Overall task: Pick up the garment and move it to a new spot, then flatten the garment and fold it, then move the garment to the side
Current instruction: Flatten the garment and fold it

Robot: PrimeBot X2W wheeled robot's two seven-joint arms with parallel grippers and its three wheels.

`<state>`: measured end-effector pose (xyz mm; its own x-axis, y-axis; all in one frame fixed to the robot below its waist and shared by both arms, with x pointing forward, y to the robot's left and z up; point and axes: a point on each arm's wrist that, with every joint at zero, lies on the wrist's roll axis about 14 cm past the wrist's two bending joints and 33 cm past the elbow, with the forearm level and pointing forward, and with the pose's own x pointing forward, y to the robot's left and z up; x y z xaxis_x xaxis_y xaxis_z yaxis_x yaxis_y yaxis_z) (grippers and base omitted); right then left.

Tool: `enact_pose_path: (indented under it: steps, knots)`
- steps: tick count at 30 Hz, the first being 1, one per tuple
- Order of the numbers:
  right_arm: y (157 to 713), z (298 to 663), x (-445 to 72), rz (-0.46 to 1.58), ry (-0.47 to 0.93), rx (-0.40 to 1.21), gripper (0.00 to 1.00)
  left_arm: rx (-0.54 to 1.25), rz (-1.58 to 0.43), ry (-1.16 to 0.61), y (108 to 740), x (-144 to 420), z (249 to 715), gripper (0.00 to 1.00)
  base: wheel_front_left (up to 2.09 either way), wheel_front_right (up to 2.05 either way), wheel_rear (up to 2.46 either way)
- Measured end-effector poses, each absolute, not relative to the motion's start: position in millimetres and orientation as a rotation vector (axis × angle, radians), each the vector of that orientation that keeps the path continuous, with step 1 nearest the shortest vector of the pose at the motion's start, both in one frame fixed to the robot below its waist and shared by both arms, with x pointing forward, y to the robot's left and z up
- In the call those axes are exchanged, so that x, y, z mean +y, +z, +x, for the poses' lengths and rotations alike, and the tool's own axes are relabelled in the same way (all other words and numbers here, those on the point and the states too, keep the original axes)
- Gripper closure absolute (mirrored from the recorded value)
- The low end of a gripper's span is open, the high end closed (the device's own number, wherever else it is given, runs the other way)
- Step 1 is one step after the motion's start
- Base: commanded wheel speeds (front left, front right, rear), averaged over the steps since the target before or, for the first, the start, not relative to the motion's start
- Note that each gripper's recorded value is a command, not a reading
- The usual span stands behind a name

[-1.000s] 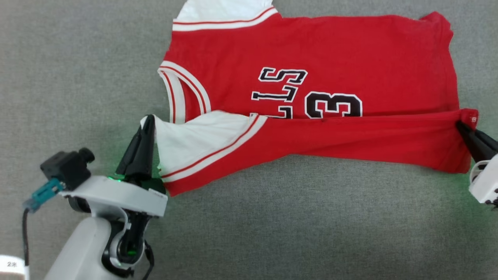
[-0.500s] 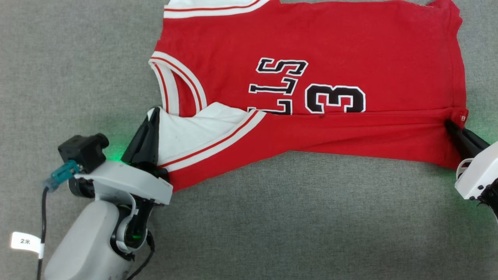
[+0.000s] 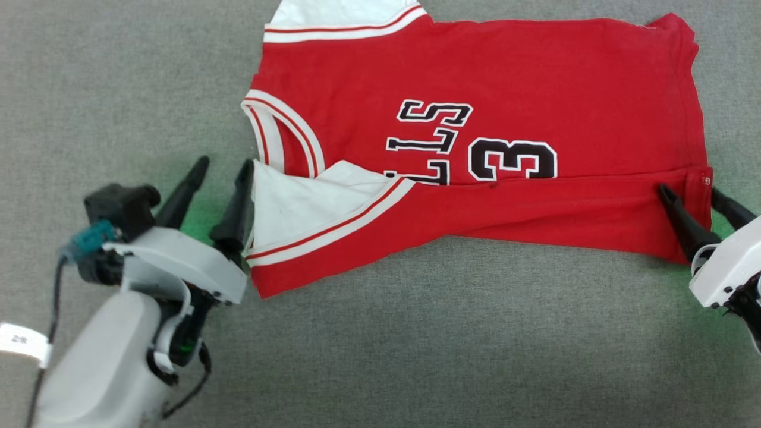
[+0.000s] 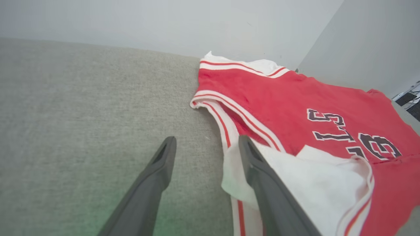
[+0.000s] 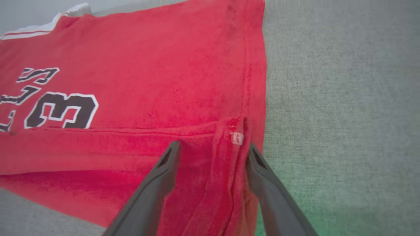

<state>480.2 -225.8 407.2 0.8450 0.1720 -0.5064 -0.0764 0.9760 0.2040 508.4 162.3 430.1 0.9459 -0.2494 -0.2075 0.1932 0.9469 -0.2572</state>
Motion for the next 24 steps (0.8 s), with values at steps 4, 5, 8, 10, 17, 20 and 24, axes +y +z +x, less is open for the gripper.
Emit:
enact_pose_path:
  steps: [4,5,8,10,17,20,24]
  knots:
    - [419.0,485.3,-227.1,0.175,0.133,0.503,0.0,0.228,-0.193,-0.218,451.3,174.2,514.2,0.0,0.0,0.0,0.0]
    - [421.0,486.1,-227.6,0.174,0.133,0.497,0.0,0.236,-0.178,-0.217,455.2,177.2,514.0,0.0,0.0,0.0,0.0]
    - [427.3,488.0,-227.4,0.169,0.136,0.474,0.0,0.28,-0.122,-0.204,462.2,185.4,507.8,0.0,0.0,0.0,0.0]
    - [429.0,486.5,-226.5,0.162,0.14,0.468,0.0,0.344,-0.128,-0.204,460.6,182.5,497.1,0.0,0.0,0.0,0.0]
    - [427.4,482.7,-224.3,0.157,0.145,0.469,0.0,0.629,-0.135,-0.255,435.6,155.1,441.2,0.0,0.0,0.0,0.0]
    - [422.9,481.3,-222.4,0.162,0.148,0.483,0.0,0.661,-0.16,-0.257,434.4,147.4,435.5,0.0,0.0,0.0,0.0]
    - [419.9,480.3,-221.0,0.167,0.149,0.492,0.0,0.692,-0.193,-0.27,426.7,139.4,433.6,0.0,0.0,0.0,0.0]
